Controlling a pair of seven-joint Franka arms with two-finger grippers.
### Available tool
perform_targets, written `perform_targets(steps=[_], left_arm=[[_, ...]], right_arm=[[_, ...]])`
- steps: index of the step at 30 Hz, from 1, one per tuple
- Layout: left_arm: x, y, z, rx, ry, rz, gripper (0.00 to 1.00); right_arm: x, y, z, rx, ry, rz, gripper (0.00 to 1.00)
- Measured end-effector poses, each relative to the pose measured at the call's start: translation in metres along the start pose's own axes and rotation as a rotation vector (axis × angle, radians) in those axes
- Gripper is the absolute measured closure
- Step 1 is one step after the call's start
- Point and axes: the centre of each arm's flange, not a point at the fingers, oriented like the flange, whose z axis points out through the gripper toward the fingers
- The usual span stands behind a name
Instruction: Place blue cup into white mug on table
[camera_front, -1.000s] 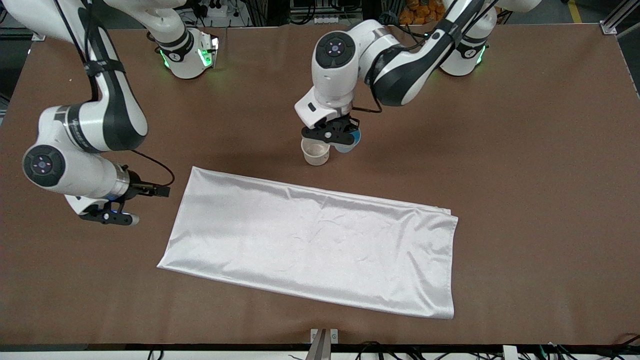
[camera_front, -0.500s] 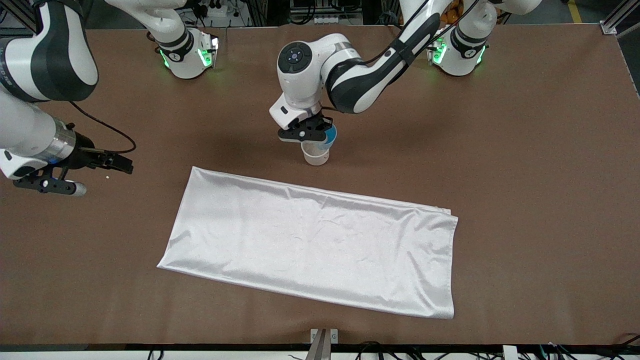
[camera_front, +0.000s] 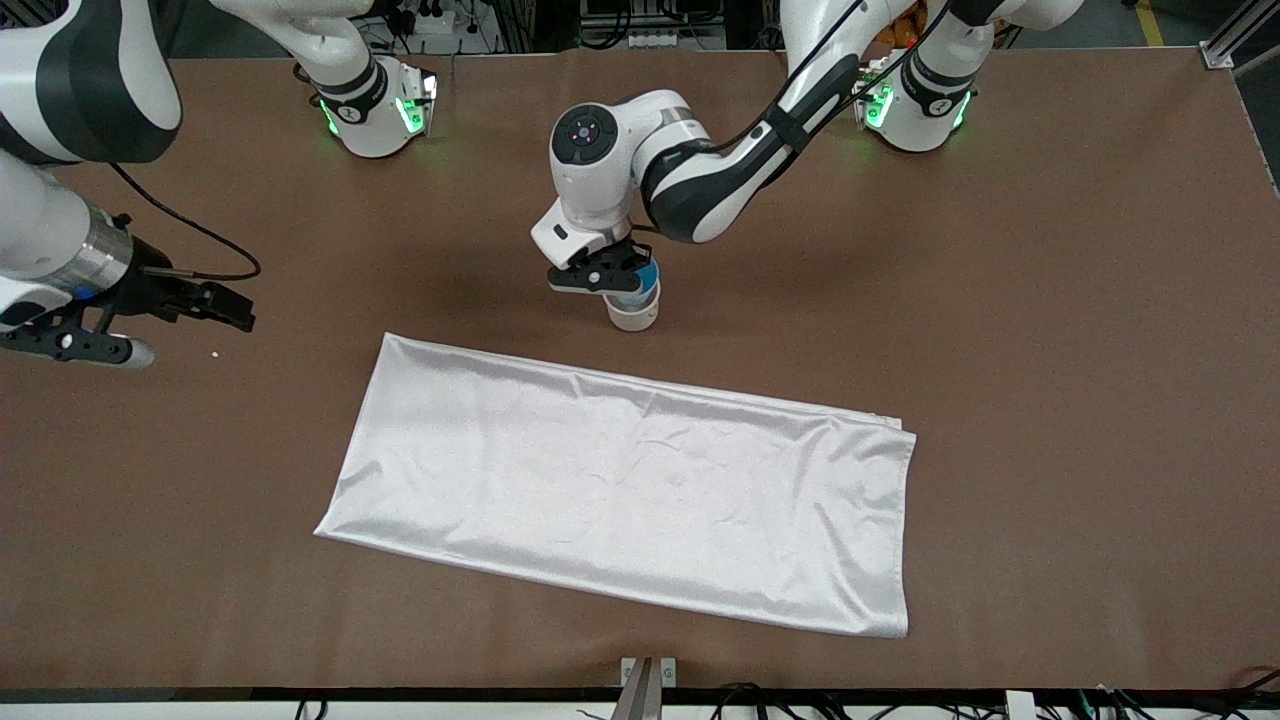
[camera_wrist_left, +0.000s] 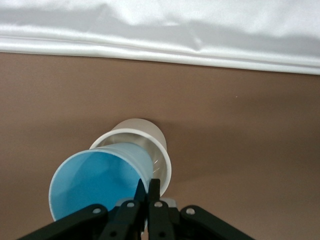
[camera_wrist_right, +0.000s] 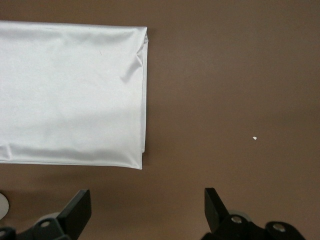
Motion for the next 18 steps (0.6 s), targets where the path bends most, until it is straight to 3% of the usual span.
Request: perform_targets(steps=[14, 18], left_arm=[[0.005, 0.001, 0.017, -0.015, -0.001, -0.005, 0.96], [0.006, 0.000, 0.017, -0.011, 0.005, -0.003, 0.86]], right_arm=[[-0.009, 0.001, -0.028, 0.006, 0.057, -0.023, 0.00], [-0.008, 0.001, -0.037, 0.010, 0.078, -0.023, 0.00]])
